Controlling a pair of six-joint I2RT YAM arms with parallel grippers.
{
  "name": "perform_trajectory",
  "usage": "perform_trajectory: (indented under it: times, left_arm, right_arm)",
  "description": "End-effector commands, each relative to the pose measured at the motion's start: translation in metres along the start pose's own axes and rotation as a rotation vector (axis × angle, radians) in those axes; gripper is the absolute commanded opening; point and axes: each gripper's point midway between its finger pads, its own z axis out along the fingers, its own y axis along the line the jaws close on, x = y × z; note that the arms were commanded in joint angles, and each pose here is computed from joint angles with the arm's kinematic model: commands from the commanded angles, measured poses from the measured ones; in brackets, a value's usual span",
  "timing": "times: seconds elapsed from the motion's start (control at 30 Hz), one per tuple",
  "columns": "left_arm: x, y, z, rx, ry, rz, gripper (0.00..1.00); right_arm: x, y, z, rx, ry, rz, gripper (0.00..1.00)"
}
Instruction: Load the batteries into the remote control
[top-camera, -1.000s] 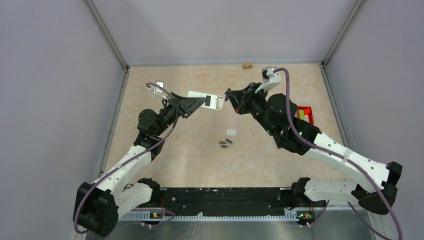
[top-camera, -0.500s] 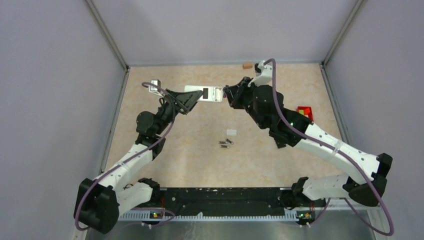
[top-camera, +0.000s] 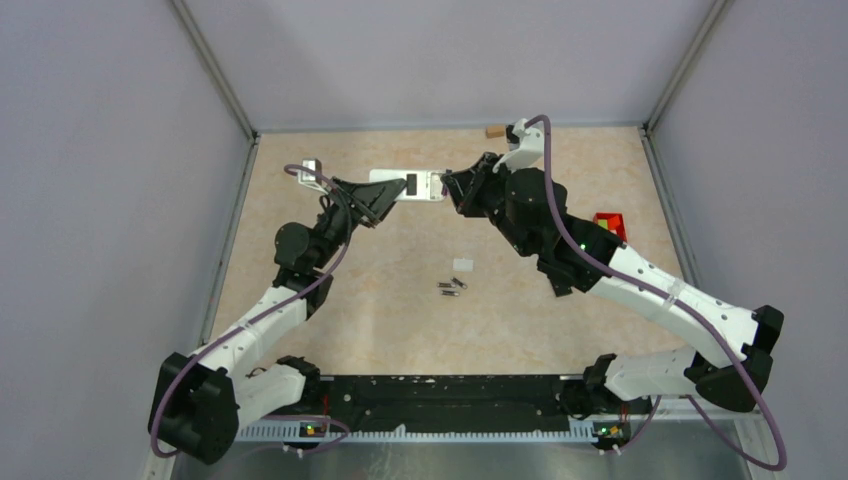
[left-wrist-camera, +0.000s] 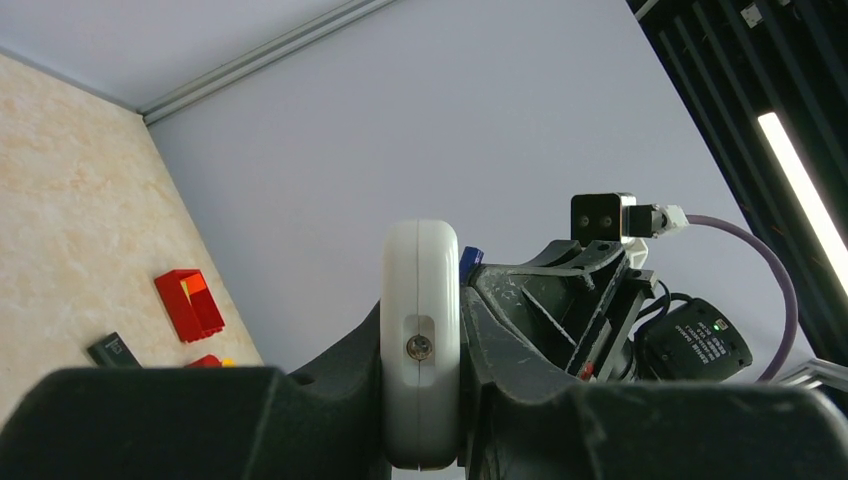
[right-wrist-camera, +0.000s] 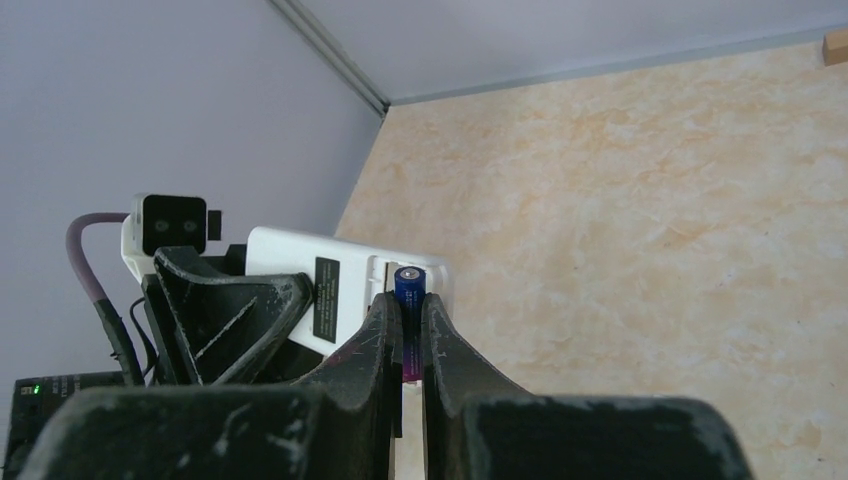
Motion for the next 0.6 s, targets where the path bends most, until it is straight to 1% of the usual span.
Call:
perform_trajectory:
  times: [0.0,0.17,0.33,0.57]
  left_arm:
    - [0.000,-0.019,0.002,0.076,0.004,0.036,0.00]
    - [0.001,-0.021,0.003,0.087,0.009,0.012,0.00]
    - [0.000,-0.022,0.003,0.090,0.001,-0.011,0.00]
    - [-0.003,-0.026,0.004,0.110,-0.010,-0.033,0.00]
  right_arm:
    - [-0.023,0.021,-0.010,-0.081,-0.044,0.047,0.00]
    - [-0.018,0.021,0.002,-0.052,-0.035,0.026,0.00]
    - [-0.020,0.018,0.010,-0.018,-0.054,0.006,0.00]
    - [-0.010,0.018,0.017,-0.010,-0.027,-0.014,0.02]
